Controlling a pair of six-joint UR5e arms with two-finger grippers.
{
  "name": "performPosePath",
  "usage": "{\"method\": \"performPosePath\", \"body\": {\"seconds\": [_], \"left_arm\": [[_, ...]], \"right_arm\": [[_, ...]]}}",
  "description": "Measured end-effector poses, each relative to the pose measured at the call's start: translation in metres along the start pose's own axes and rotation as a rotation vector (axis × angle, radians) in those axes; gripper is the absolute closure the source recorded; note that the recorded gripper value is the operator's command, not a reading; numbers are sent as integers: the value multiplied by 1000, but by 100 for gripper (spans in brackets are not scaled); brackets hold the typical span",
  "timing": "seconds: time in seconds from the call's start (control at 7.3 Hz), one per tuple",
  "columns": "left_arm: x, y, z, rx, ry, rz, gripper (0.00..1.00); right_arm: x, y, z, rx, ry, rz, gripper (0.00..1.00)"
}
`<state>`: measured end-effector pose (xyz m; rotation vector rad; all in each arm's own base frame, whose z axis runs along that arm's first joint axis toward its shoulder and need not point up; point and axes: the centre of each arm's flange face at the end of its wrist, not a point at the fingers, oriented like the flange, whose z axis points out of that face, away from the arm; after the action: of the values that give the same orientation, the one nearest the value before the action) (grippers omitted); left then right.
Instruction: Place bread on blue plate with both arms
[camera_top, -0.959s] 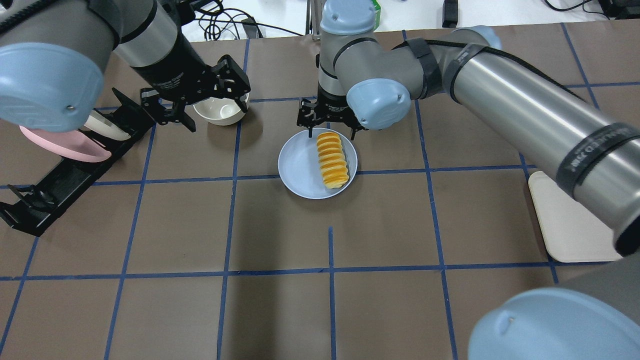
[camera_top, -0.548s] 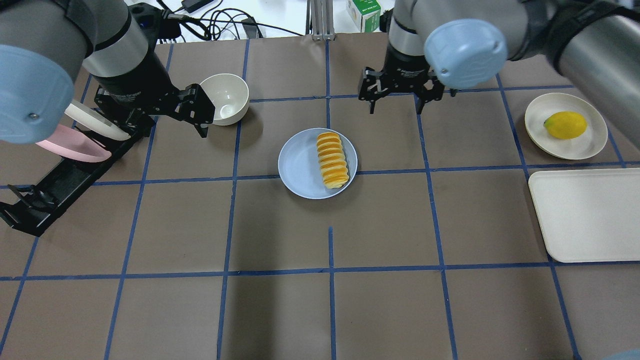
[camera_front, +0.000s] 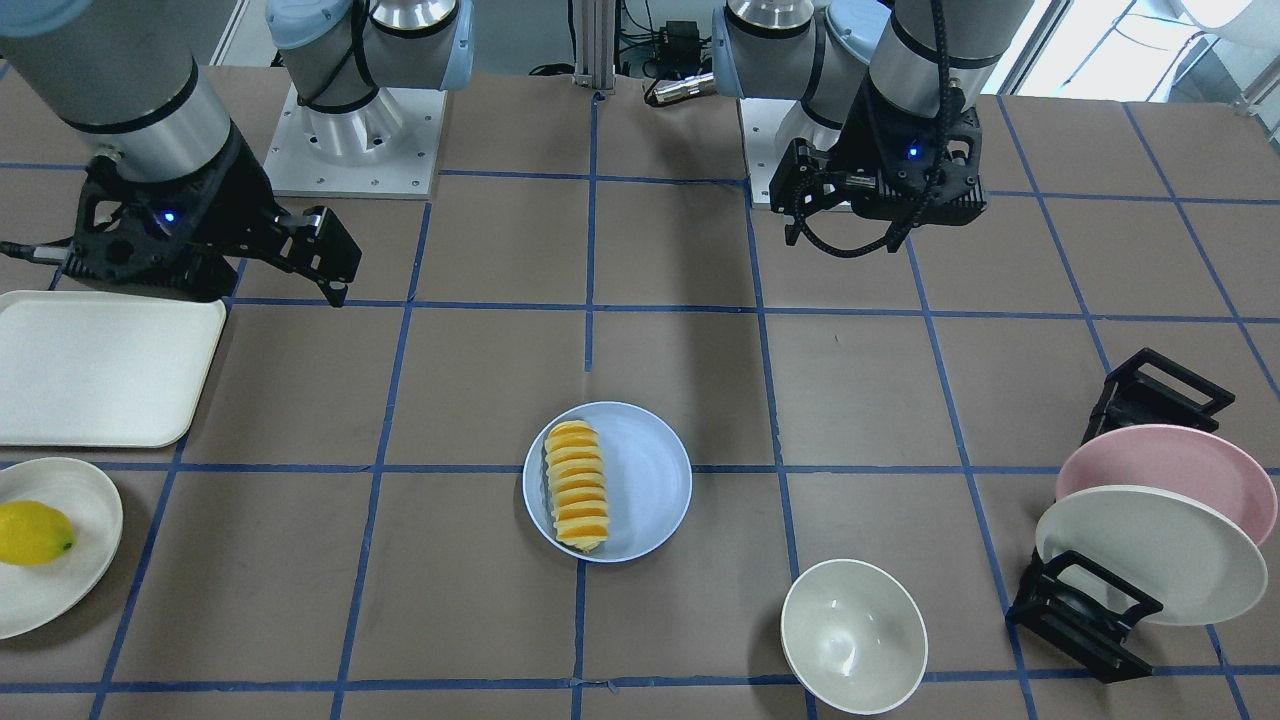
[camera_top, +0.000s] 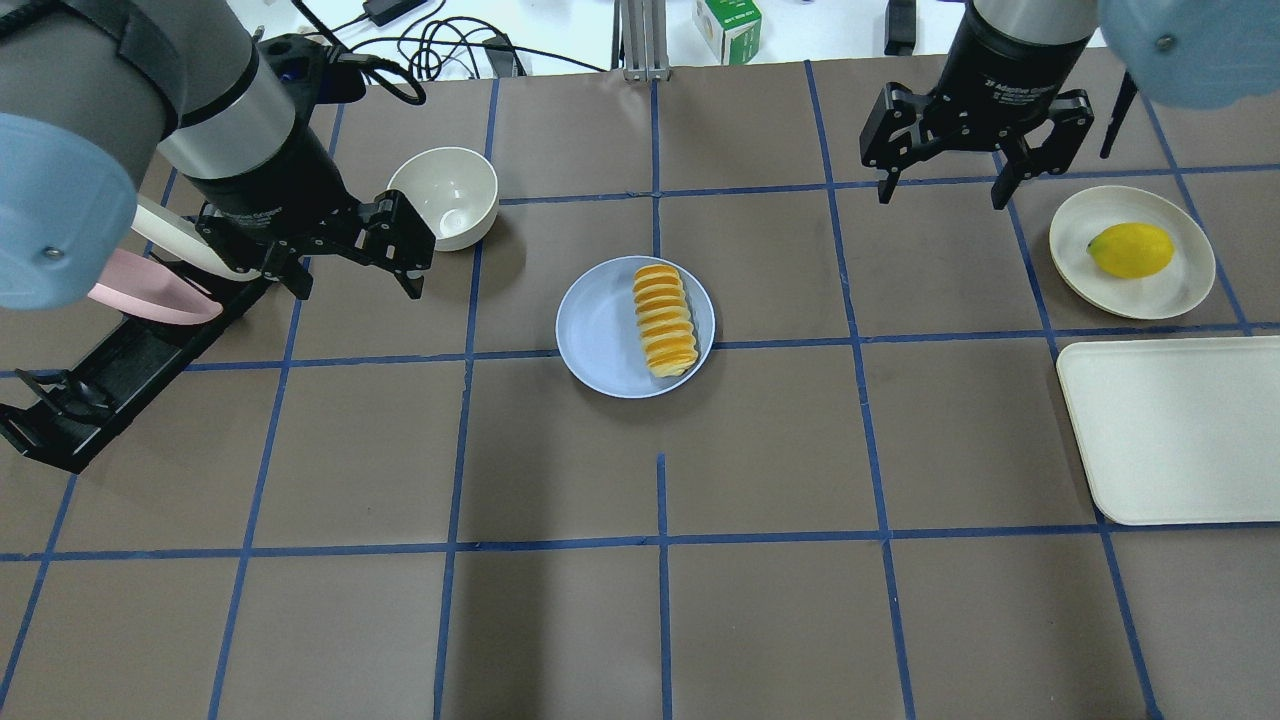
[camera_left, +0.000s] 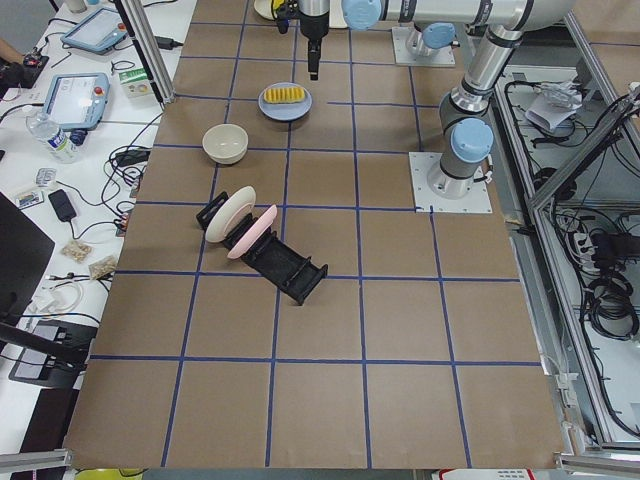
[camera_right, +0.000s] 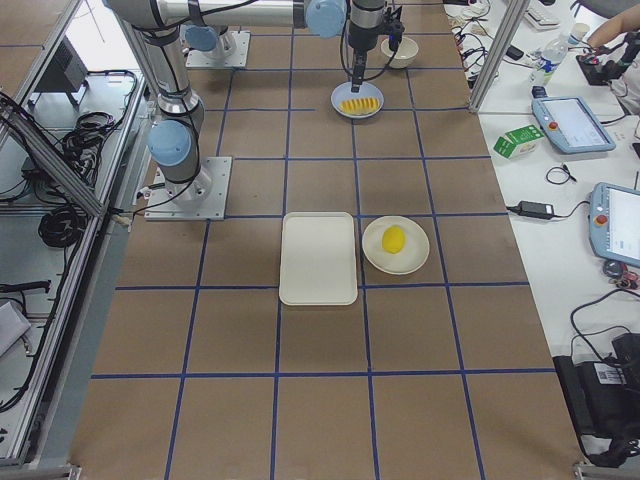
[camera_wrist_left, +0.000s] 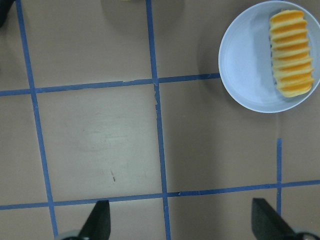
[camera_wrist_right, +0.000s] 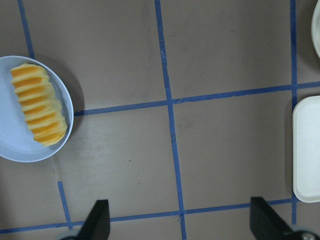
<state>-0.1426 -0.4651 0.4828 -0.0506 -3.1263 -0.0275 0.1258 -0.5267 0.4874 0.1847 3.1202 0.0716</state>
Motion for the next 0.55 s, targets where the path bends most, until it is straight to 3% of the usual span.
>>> {"method": "performPosePath", "body": {"seconds": [0.55], "left_arm": [[-5, 0, -6, 19, -13, -61, 0]], "right_arm": [[3, 12, -9, -4, -2, 8, 0]]}}
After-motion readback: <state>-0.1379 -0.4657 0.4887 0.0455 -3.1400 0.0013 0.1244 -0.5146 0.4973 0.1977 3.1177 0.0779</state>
